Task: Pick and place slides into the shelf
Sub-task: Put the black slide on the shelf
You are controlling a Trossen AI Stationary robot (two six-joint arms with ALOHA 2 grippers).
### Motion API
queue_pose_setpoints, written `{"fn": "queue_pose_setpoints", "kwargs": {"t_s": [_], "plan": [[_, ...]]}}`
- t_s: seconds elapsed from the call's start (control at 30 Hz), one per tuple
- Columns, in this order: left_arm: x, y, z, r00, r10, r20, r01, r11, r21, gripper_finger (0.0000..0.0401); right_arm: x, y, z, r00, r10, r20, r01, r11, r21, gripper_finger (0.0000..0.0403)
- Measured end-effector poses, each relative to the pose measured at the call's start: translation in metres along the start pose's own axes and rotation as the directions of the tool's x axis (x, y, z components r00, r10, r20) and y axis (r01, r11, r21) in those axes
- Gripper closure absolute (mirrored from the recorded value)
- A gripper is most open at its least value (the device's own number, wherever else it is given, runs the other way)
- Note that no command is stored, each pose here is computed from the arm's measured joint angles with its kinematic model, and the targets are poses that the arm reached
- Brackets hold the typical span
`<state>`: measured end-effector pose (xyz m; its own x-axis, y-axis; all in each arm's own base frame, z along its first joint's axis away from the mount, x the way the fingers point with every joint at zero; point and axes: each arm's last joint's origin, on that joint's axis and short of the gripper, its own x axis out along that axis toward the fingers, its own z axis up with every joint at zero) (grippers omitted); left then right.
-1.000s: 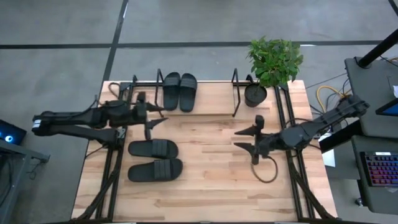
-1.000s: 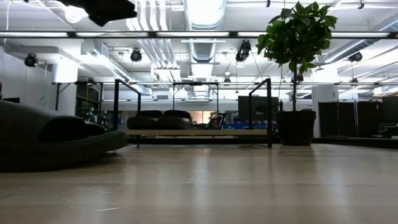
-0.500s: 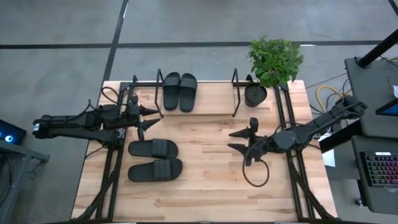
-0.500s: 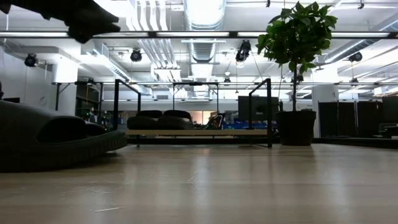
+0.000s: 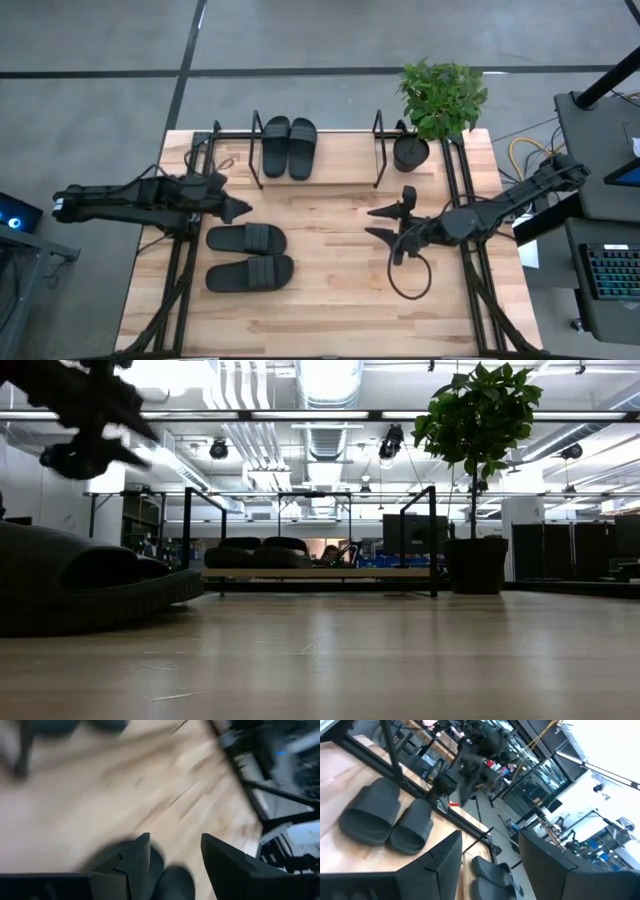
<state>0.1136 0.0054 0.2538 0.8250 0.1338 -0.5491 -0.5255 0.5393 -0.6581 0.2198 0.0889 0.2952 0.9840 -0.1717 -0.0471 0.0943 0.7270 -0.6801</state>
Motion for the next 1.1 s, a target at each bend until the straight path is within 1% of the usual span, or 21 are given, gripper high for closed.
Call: {"fn": "queue_pose_setpoints", "kwargs": {"t_s": [0.07,0.13,0.2,0.27,0.37,0.47,0.57,0.8,1.0,1.1], "plan": [[0.003,0.006,-0.006,0.995,0.054,-0.081,-0.061,0.994,-0.086,0.0239,-0.001,-0.002,0.001,1.0,-0.009,0.003,0.009,1.0,0.006,0.0216],[0.006,0.007,-0.009,0.985,0.068,-0.156,-0.091,0.986,-0.141,0.0239,-0.002,-0.003,0.002,1.0,-0.012,0.007,0.012,1.0,0.009,0.0216],[0.01,0.007,-0.011,0.976,0.072,-0.207,-0.108,0.98,-0.17,0.0239,-0.002,-0.004,0.002,1.0,-0.013,0.007,0.013,1.0,0.01,0.0216],[0.013,0.007,-0.012,0.97,0.081,-0.227,-0.125,0.975,-0.185,0.0239,-0.002,-0.004,0.002,1.0,-0.012,0.006,0.012,1.0,0.009,0.0216],[0.019,0.008,-0.014,0.957,0.125,-0.261,-0.172,0.971,-0.166,0.0239,-0.002,-0.004,0.001,1.0,-0.008,0.002,0.008,1.0,0.005,0.0216],[0.025,0.013,-0.018,0.925,0.213,-0.315,-0.267,0.954,-0.139,0.0239,-0.002,-0.003,0.001,1.0,-0.005,-0.003,0.005,1.0,0.0,0.0216],[0.03,0.014,-0.022,0.901,0.259,-0.349,-0.315,0.942,-0.115,0.0239,-0.002,-0.003,0.0,1.0,-0.005,-0.009,0.005,1.0,-0.002,0.0216],[0.04,0.014,-0.029,0.869,0.302,-0.391,-0.355,0.933,-0.067,0.0239,-0.003,-0.004,-0.002,0.996,-0.054,-0.066,0.053,0.999,-0.006,0.0216],[0.046,0.008,-0.031,0.891,0.255,-0.375,-0.299,0.952,-0.063,0.0239,-0.003,-0.004,-0.003,0.996,-0.059,-0.071,0.059,0.998,-0.007,0.0216],[0.047,0.009,-0.032,0.887,0.265,-0.379,-0.308,0.95,-0.056,0.0239,-0.003,-0.004,-0.003,0.996,-0.059,-0.071,0.058,0.998,-0.007,0.0216]]}}
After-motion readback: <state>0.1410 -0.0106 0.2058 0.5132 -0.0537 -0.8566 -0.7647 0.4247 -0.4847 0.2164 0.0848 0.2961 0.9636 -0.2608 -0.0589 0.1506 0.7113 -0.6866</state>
